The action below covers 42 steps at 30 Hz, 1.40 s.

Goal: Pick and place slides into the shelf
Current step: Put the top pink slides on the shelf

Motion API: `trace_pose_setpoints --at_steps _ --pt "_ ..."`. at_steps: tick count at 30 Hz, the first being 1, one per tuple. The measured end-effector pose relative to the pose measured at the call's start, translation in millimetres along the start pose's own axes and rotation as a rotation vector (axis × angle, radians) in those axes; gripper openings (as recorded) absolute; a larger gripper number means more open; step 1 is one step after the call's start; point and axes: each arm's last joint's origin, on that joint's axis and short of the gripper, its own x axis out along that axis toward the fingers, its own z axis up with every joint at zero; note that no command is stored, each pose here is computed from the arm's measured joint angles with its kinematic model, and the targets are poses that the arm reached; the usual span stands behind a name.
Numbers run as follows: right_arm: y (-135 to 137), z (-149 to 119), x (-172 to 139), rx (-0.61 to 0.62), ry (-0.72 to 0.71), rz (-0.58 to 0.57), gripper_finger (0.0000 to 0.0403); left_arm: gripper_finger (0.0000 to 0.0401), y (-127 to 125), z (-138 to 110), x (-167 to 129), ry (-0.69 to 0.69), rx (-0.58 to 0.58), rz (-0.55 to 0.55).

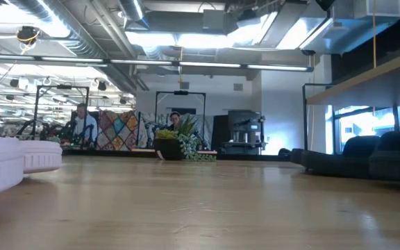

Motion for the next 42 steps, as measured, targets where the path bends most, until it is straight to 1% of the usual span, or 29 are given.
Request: trace_pose_setpoints --at_steps 2,4,7,10,12,13,16,21,25,27,29,35,42 --pt "0.0 0.0 0.1 -0.001 0.0 0.0 0.0343 0.0243 1.5 -1.0 0.0 0.011 -0.064 0.015" --pt "-0.1 0.0 0.2 -0.001 0.001 0.0 0.0343 0.0243 6.3 -4.4 -0.3 0.043 -0.112 0.065" --pt "-0.1 0.0 0.2 -0.001 0.001 -0.001 0.0343 0.0243 19.9 -14.6 -3.3 0.13 -0.171 0.216" --pt "-0.1 -0.1 0.2 -0.022 0.001 -0.001 0.0343 0.0243 32.3 -27.6 -10.2 0.228 -0.26 0.383" --pt "-0.1 -0.1 0.2 -0.029 0.001 -0.001 0.0343 0.0243 36.3 -33.8 -10.8 0.279 -0.329 0.458" --pt "-0.1 -0.1 0.2 -0.03 0.002 -0.001 0.0343 0.0243 36.8 -37.1 -11.4 0.297 -0.346 0.484" --pt "-0.1 -0.1 0.3 -0.045 0.002 -0.001 0.0343 0.0243 37.2 -43.7 -6.1 0.323 -0.367 0.514" --pt "-0.7 -0.1 2.7 -0.048 0.01 -0.005 0.0343 0.0243 41.1 -62.3 19.8 0.441 -0.359 0.607" --pt "-2.0 0.1 7.8 -0.047 0.024 -0.017 0.0343 0.0243 47.9 -78.4 38.9 0.572 -0.392 0.711" --pt "-2.6 0.1 10.7 -0.046 0.033 -0.019 0.0343 0.0243 52.5 -84.4 42.5 0.61 -0.414 0.781" --pt "-3.3 0.0 14.3 -0.044 0.044 -0.021 0.0343 0.0243 54.8 -88.9 44.5 0.649 -0.436 0.824" --pt "-5.7 -0.5 25.4 -0.037 0.079 -0.025 0.0343 0.0243 62.1 -100.9 49.4 0.7 -0.509 0.889" --pt "-7.2 -0.9 32.7 -0.031 0.102 -0.027 0.0343 0.0243 74.5 -118.9 58.1 0.778 -0.543 0.935"
